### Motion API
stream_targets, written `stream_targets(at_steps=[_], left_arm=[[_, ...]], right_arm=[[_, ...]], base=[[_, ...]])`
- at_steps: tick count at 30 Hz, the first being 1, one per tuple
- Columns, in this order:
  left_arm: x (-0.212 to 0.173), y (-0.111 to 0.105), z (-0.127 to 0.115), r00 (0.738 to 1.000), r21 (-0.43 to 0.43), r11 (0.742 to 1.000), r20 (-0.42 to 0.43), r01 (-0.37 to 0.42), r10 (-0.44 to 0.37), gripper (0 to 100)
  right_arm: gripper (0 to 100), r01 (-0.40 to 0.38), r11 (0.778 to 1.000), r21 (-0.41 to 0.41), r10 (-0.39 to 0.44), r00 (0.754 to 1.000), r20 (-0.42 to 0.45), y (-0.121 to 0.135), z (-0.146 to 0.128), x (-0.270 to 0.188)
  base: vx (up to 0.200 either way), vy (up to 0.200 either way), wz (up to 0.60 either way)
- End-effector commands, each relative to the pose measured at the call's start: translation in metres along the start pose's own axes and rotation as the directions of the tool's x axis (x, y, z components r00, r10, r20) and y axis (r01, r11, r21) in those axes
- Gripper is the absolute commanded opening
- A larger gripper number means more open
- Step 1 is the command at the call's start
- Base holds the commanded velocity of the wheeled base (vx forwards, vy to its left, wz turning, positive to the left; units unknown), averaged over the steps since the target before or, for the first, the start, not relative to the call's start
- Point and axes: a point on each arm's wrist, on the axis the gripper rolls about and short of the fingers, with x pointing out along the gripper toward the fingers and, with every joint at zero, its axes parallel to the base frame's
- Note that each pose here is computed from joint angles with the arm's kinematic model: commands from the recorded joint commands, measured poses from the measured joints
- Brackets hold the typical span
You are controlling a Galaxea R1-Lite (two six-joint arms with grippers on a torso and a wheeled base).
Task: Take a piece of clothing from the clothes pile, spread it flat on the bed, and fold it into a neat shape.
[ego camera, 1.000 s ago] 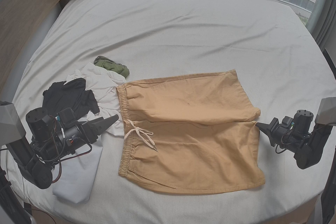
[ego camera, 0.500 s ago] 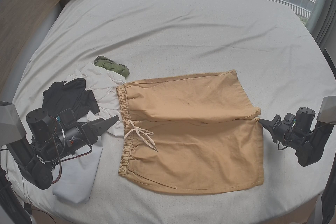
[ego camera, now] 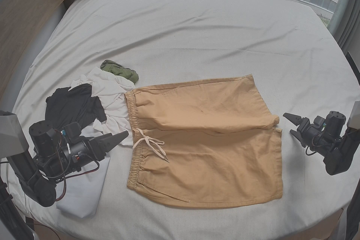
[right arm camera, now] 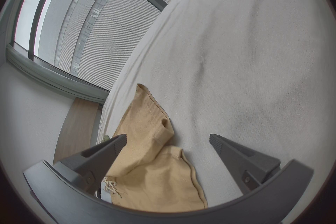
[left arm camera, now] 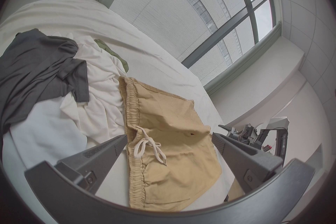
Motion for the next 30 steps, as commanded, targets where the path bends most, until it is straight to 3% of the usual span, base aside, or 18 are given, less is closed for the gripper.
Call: stream_targets(at_steps=[1,6,10,30], left_arm=[[-0.010,-0.001,-0.012,0.999,-0.001,1.000,-0.046,-0.021,0.021,100],[-0.023,0.000,-0.028,0.992,-0.009,0.999,-0.117,-0.047,0.046,100],[-0.031,0.002,-0.046,0.977,-0.053,0.997,-0.210,-0.049,0.037,100],[-0.025,0.017,-0.083,0.925,-0.058,0.995,-0.376,-0.083,0.055,100]], right_arm=[[100,-0.055,0.996,-0.067,0.059,0.997,0.058,0.021,0.014,-0.012],[100,-0.113,0.981,-0.159,0.120,0.992,0.031,0.032,0.014,-0.010],[100,-0.122,0.982,-0.147,0.122,0.993,-0.009,0.030,0.008,-0.013],[100,-0.115,0.983,-0.140,0.114,0.993,-0.014,0.028,0.006,-0.013]], base=[[0.000,0.000,0.00],[0.000,0.000,0.00],[0.000,0.000,0.00],[0.000,0.000,0.00]])
